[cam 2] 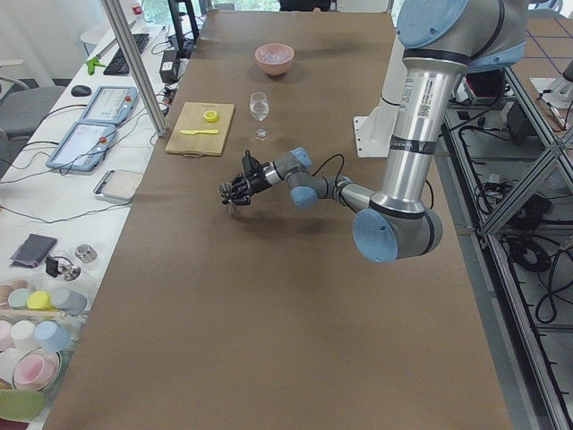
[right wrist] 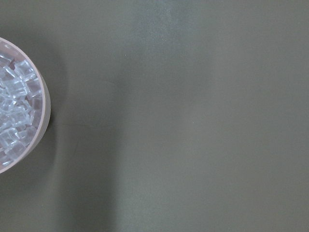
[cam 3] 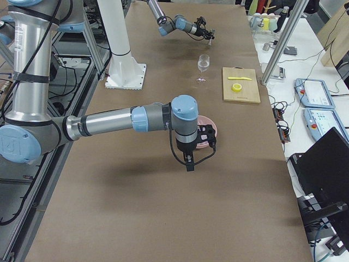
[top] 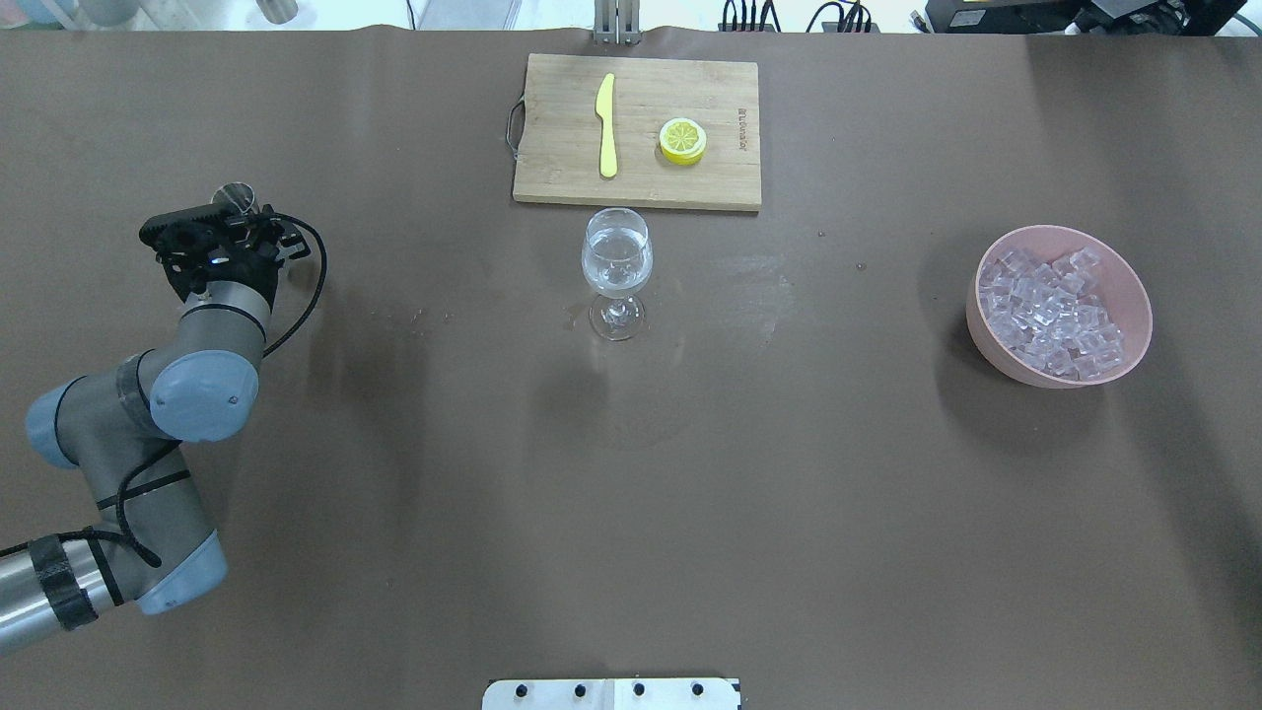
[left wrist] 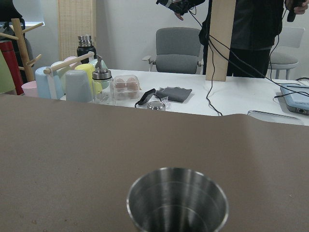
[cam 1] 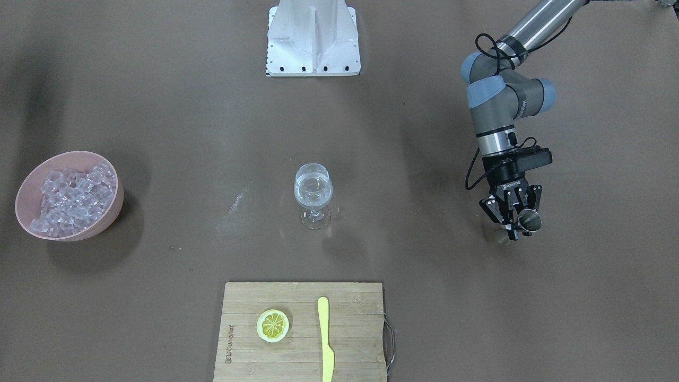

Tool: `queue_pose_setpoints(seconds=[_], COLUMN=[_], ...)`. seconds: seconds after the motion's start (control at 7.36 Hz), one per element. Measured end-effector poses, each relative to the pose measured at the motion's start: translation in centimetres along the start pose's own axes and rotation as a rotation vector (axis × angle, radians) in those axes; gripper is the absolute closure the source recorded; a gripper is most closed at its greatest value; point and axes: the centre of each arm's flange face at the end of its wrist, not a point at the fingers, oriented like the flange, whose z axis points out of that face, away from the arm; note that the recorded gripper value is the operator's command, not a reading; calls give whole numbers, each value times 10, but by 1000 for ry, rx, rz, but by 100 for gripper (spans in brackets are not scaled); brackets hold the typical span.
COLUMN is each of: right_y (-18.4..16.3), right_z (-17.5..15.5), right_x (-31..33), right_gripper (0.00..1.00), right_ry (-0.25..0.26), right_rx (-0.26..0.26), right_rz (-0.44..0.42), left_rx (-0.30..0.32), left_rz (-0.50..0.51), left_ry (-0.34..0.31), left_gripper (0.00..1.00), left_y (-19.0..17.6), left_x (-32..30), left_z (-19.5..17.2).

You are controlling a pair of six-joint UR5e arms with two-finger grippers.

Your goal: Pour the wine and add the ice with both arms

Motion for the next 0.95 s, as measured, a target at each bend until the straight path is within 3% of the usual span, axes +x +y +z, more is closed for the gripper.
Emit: queue_pose_setpoints(seconds=[0.54, 0.68, 0.82, 0.95], right_y=[-1, -1, -2, -2], right_z=[-1, -1, -1, -1], right_x=[-1, -1, -1, -1], right_gripper=[0, 0, 0, 0], right_ry=[0, 0, 0, 0], right_rx=[2, 3, 3, 3], right_rz=[-2, -2, -2, -3], left_rx=[-9, -9, -10, -10], left_rz=[27, 38, 44, 48], left_ry=[4, 3, 2, 0], left_gripper=[39, 9, 1, 1], left_y=[7, 7, 8, 8], left_x=[-2, -3, -5, -7], left_z=[-3, -3, -3, -3])
